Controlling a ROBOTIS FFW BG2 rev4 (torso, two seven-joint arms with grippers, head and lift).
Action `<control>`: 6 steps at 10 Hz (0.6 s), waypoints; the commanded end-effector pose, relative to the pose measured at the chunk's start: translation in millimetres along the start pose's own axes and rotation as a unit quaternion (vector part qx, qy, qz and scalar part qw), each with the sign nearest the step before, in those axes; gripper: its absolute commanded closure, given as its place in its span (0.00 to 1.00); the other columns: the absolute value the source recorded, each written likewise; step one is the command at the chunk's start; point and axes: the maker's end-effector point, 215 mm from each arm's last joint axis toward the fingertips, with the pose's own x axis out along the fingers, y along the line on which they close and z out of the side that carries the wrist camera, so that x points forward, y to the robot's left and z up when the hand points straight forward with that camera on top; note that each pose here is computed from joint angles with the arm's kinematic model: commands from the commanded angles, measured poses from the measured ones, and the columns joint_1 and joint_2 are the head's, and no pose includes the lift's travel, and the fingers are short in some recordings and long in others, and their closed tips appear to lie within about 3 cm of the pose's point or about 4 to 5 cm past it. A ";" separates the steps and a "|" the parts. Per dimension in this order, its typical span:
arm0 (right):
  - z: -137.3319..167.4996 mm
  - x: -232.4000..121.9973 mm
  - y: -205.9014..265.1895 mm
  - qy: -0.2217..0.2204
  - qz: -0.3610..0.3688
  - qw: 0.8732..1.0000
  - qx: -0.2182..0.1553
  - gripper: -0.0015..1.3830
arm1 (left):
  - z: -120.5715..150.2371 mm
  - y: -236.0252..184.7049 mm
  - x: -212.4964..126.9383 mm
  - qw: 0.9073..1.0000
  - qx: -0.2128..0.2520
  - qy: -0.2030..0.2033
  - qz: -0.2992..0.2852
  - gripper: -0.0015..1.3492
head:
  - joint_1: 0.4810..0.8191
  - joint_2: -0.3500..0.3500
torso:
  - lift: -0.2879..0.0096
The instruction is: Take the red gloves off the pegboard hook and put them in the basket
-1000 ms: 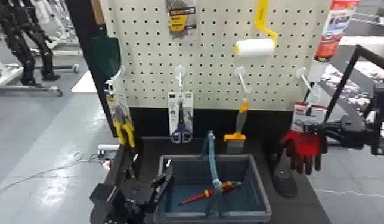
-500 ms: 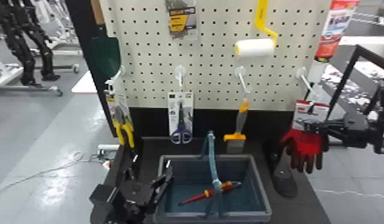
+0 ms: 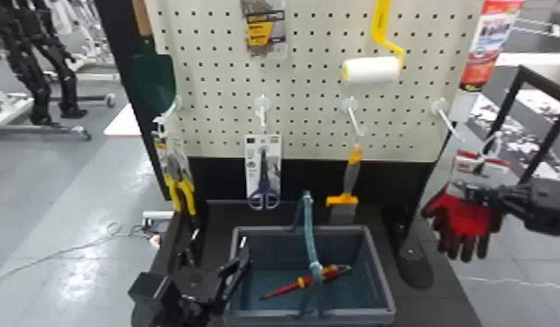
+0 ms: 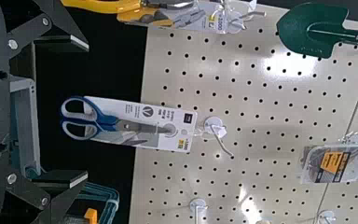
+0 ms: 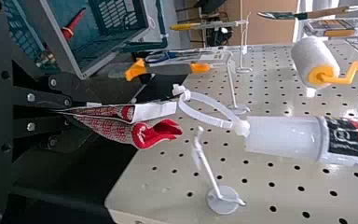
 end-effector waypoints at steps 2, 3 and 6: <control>-12.9 7.0 37.1 -0.004 0.006 1.000 0.015 0.93 | -0.8 5.3 -3.7 1.000 0.002 0.001 0.006 0.24 | 0.20 0.50 | 0.63; -15.1 17.8 52.3 -0.002 0.013 1.000 0.020 0.93 | -0.2 5.4 -3.0 1.000 0.002 0.001 0.006 0.24 | 0.20 0.50 | 0.63; -23.8 53.9 88.7 -0.023 0.043 0.998 0.048 0.93 | 4.1 7.2 1.6 1.000 0.003 -0.002 0.007 0.24 | 0.20 0.50 | 0.63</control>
